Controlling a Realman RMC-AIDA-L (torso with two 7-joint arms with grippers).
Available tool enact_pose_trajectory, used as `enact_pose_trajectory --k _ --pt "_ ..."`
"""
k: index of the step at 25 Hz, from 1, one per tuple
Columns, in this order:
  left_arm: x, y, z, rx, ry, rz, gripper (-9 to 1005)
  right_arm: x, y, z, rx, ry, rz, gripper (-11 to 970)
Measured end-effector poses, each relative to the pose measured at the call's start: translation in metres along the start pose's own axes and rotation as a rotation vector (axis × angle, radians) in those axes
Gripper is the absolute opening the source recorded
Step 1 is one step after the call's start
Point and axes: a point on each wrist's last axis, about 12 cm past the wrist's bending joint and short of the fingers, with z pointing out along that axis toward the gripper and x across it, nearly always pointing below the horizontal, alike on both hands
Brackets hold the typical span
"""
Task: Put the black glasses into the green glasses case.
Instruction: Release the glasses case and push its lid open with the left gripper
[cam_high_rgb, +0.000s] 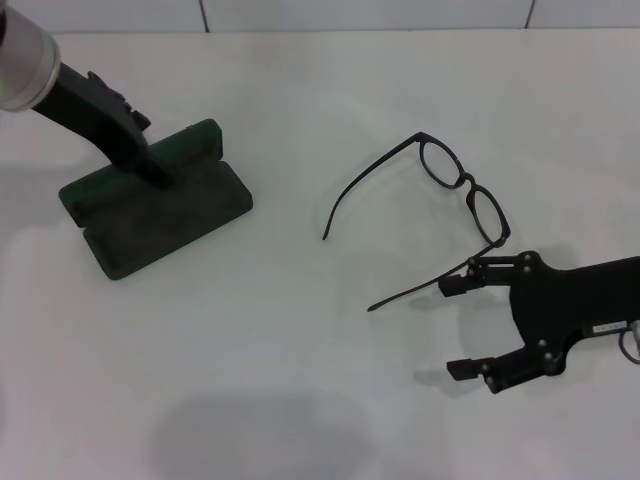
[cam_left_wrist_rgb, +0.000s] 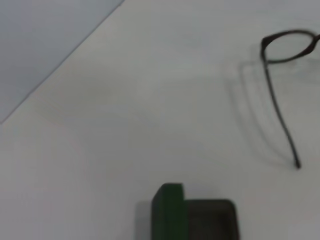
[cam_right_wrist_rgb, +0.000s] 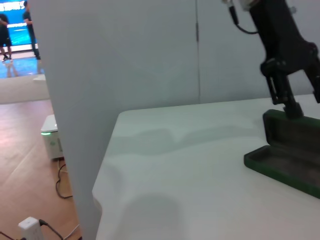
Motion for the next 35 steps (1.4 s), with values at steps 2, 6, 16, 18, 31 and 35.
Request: enact_pose_trajectory --k 2,6,16,18,31,35 --pt "0.001 0.002 0.005 -0.015 0.027 0.011 847 -0.002 -0.001 0.003 -0.005 0.002 -0.007 883" --pt "0.003 0.007 0.016 -0.017 0.060 0.010 846 -0.004 -0.002 0.005 -0.007 0.001 -0.014 882" --pt "0.004 0.013 0.027 -0.046 0.077 0.008 846 0.000 0.000 0.006 -0.008 0.010 -0.003 882" --pt "0.004 0.012 0.028 -0.047 0.078 0.018 846 0.000 0.000 0.006 -0.008 0.010 -0.002 881" --pt "0.006 0.013 0.030 -0.066 0.070 0.050 489 0.002 0.002 0.007 -0.007 0.009 0.007 881" --pt "0.007 0.013 0.030 -0.066 0.071 0.050 379 0.002 0.002 0.007 -0.007 0.009 0.008 880"
